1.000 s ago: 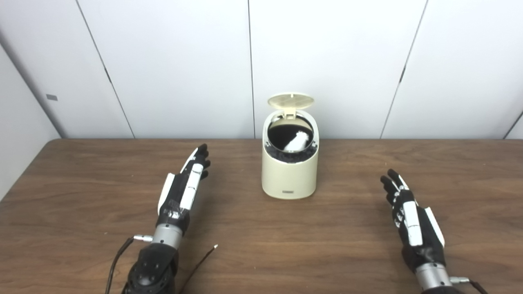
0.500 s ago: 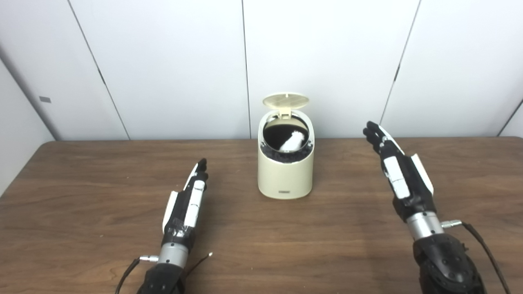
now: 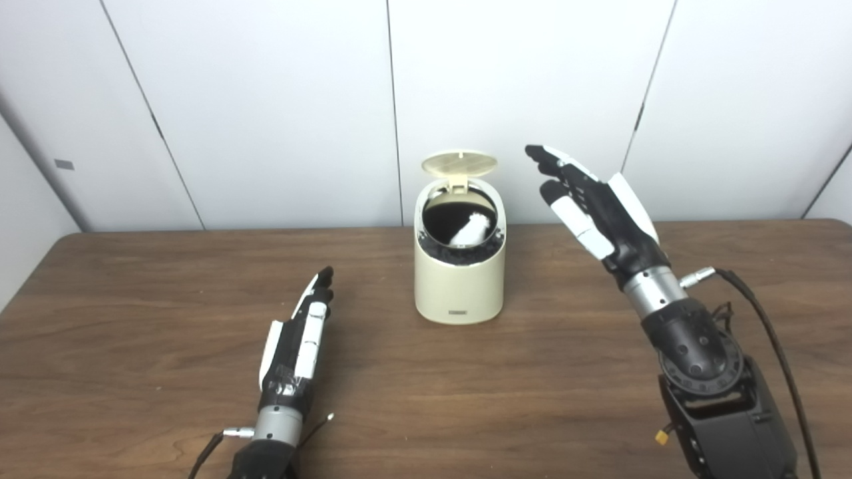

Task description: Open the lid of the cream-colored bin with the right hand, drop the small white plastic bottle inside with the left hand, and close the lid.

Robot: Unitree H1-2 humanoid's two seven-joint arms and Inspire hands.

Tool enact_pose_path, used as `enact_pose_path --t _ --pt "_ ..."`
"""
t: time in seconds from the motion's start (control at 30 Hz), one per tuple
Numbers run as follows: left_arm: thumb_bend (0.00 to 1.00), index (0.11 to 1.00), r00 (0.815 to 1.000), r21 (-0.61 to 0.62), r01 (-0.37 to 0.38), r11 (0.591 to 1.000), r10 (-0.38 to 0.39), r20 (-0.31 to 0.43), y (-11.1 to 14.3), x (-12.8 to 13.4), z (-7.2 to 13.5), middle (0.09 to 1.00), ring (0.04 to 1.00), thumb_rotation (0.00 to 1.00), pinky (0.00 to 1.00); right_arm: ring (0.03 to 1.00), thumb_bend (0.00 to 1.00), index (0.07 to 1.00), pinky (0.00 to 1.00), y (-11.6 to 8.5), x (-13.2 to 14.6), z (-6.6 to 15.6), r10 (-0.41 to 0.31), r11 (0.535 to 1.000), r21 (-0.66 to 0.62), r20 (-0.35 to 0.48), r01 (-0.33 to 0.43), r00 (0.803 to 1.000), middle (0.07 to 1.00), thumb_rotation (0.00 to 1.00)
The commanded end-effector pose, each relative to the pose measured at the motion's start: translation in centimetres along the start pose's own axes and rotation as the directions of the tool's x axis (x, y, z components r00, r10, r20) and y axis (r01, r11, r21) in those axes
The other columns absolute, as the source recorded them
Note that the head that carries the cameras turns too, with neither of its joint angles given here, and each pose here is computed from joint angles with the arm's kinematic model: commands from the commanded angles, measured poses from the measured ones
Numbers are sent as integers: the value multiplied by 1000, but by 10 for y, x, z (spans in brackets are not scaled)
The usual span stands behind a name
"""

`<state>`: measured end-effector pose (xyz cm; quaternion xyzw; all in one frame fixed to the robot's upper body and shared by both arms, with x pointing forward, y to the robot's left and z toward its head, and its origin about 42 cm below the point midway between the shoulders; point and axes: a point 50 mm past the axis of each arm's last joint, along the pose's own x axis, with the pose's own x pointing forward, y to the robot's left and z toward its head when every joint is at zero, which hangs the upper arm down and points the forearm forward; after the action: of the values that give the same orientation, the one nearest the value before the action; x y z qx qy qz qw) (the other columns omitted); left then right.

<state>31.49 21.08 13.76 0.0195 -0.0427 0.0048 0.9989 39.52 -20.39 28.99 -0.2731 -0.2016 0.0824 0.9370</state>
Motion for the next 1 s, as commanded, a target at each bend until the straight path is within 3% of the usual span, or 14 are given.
enact_pose_path --t 0.0,0.17,0.33,0.5,0.97 --pt "548 964 998 15 -8 1000 7 62 0 7 15 975 970 1000 974 893 617 895 813 -10 21 21 -19 998 -49 103 24 994 909 1000" --pt "577 960 998 15 -7 1000 6 60 -2 7 15 972 969 1000 973 865 618 889 782 -5 40 27 -9 998 -68 134 18 991 899 1000" --pt "570 956 998 14 -6 1000 5 61 -5 7 14 968 963 1000 975 889 604 897 819 -2 52 32 8 993 -120 154 11 988 908 1000" --pt "583 954 997 15 -1 1000 0 71 -6 7 12 967 962 1000 960 868 619 888 793 0 62 37 4 989 -148 142 18 990 893 1000" --pt "602 938 997 33 6 999 -9 83 -10 8 10 947 936 1000 924 894 566 884 825 -2 49 36 113 967 -246 153 -73 982 902 1000"
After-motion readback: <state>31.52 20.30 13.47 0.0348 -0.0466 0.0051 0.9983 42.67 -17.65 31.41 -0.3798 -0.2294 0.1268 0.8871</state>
